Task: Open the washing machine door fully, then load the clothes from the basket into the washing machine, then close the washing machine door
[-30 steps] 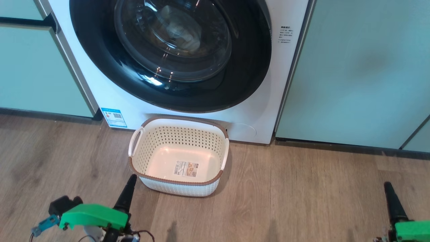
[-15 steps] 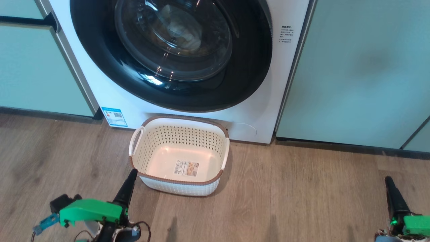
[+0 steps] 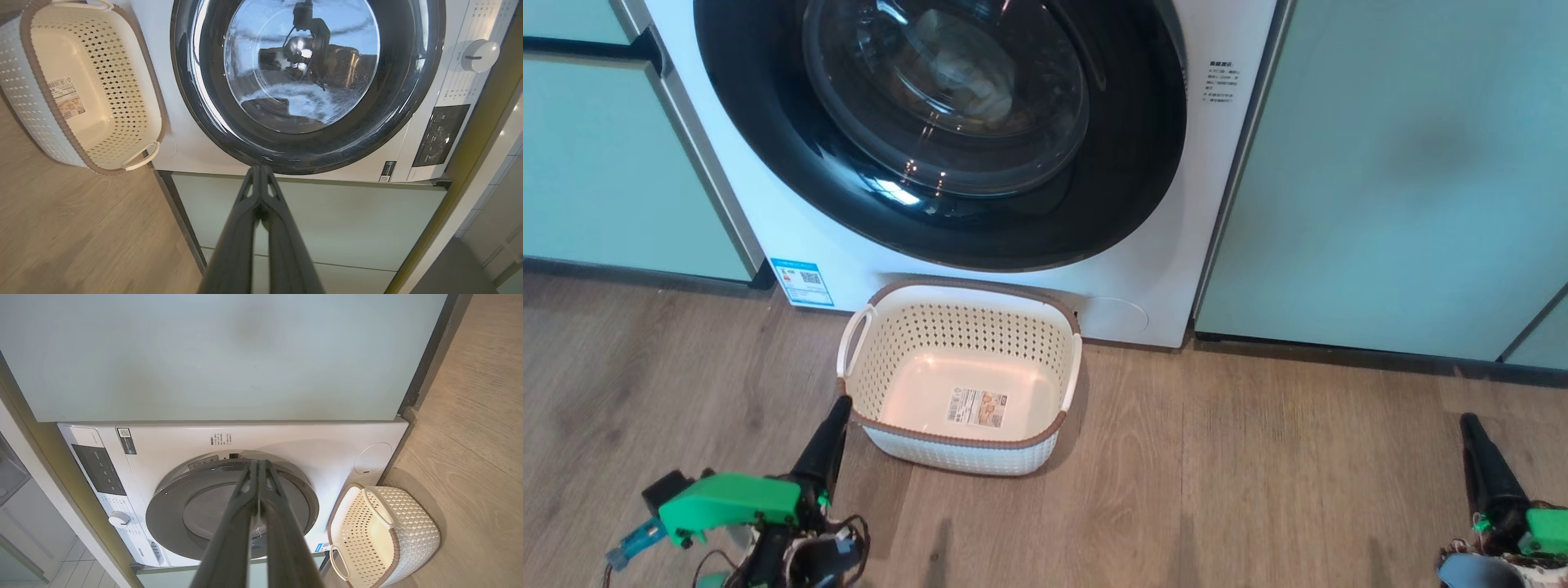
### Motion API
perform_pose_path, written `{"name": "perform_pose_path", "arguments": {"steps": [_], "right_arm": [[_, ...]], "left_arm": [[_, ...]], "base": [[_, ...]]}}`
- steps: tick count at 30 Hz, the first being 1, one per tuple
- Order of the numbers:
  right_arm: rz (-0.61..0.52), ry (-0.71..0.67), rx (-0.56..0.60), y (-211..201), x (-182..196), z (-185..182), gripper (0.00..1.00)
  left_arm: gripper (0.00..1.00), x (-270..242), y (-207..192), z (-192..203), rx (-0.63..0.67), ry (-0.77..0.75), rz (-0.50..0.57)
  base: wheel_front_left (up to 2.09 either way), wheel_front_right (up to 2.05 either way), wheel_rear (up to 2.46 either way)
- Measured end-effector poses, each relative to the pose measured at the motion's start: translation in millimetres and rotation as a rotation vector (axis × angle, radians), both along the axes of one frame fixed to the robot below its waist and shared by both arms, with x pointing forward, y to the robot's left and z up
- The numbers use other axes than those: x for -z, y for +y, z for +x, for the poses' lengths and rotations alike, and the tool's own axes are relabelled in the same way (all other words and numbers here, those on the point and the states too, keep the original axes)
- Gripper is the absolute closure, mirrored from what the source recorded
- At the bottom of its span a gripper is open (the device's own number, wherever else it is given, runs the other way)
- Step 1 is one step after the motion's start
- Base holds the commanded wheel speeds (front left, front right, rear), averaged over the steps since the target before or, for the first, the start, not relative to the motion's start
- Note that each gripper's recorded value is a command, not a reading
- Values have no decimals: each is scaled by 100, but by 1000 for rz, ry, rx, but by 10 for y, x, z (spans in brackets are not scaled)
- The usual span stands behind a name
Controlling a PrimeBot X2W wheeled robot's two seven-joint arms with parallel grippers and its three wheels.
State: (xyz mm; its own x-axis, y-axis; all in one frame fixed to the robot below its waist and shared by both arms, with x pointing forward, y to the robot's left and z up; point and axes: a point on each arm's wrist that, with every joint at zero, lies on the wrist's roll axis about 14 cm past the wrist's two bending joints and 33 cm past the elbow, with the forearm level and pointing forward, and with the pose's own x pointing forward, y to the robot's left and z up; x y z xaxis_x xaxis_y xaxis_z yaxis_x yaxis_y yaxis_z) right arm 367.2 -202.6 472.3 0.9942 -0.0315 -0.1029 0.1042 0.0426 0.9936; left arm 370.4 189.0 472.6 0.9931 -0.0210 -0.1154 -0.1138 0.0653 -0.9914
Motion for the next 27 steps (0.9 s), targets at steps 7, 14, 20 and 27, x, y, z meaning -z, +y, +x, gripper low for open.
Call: {"name": "perform_pose_path", "arguments": {"steps": [7,14,20,27], "right_arm": [[61,-9,-1,5,-19,34,100],[61,-18,1,-3,-50,57,100],[61,-18,2,-8,-50,57,100],[61,-18,4,-13,-51,56,100]], "left_arm": [[100,-28,-9,26,-1,-14,-67],[100,-28,-10,27,-2,-15,-69],[100,-29,-9,27,-2,-15,-69],[100,-29,-8,27,-3,-15,-69]], "base": [[0,0,0],[0,0,0],[0,0,0],[0,0,0]]}}
